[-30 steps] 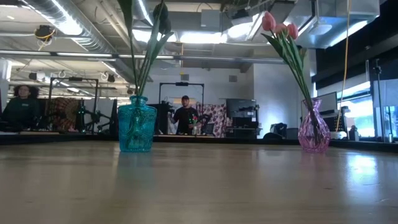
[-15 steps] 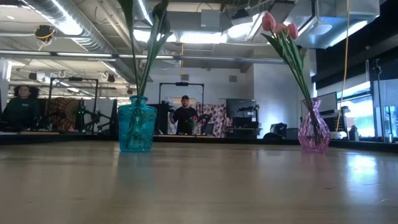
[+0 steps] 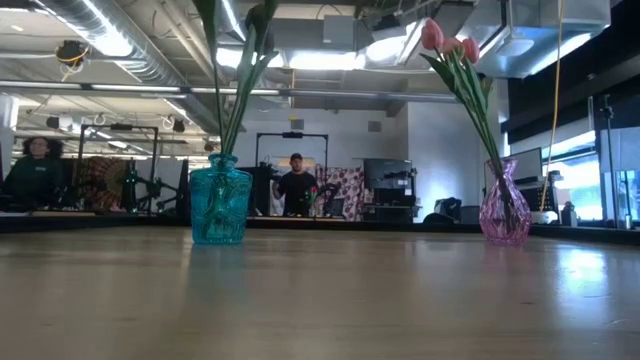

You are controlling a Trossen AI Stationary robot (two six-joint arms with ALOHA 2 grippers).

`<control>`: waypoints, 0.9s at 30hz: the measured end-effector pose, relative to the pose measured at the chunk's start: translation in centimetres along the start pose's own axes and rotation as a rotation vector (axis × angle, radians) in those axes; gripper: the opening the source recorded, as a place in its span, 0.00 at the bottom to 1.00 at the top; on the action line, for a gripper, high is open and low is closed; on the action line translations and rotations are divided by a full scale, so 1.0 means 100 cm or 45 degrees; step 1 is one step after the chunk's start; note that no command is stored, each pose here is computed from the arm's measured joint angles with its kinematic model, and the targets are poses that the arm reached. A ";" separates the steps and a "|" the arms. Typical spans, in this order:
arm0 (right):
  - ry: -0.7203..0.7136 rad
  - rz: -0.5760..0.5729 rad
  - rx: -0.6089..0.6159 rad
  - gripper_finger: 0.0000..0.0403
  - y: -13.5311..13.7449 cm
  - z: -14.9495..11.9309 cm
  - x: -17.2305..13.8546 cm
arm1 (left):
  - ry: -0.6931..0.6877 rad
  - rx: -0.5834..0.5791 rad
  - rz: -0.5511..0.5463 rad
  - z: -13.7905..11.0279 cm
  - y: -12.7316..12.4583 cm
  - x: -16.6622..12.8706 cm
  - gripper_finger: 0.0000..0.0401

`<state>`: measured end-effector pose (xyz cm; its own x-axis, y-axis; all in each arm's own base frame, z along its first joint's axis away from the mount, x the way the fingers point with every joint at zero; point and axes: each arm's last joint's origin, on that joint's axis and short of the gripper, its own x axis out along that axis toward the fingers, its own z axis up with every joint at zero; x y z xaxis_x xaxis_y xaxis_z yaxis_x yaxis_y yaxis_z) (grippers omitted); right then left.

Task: Sort flowers into vase by color
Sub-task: Put the black tulip into the blue vase

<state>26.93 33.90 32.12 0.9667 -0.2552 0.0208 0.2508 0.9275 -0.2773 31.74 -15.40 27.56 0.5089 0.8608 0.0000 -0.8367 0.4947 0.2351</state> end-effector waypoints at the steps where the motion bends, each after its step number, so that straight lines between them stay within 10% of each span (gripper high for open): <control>1: 0.000 0.000 0.000 0.59 0.000 0.000 0.000 | 0.000 -0.016 0.001 -0.002 0.000 0.000 0.01; 13: 0.014 0.005 0.017 0.59 0.001 -0.003 0.000 | 0.000 -0.042 -0.002 -0.036 0.004 -0.001 0.04; 27: 0.011 0.016 0.027 0.59 0.001 -0.003 0.000 | -0.019 -0.163 -0.085 -0.044 0.007 -0.013 0.31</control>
<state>26.96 33.96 31.81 0.9693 -0.2459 0.0093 0.2400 0.9361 -0.2570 29.63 -15.67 23.45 0.5664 0.8241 0.0030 -0.8194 0.5628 0.1089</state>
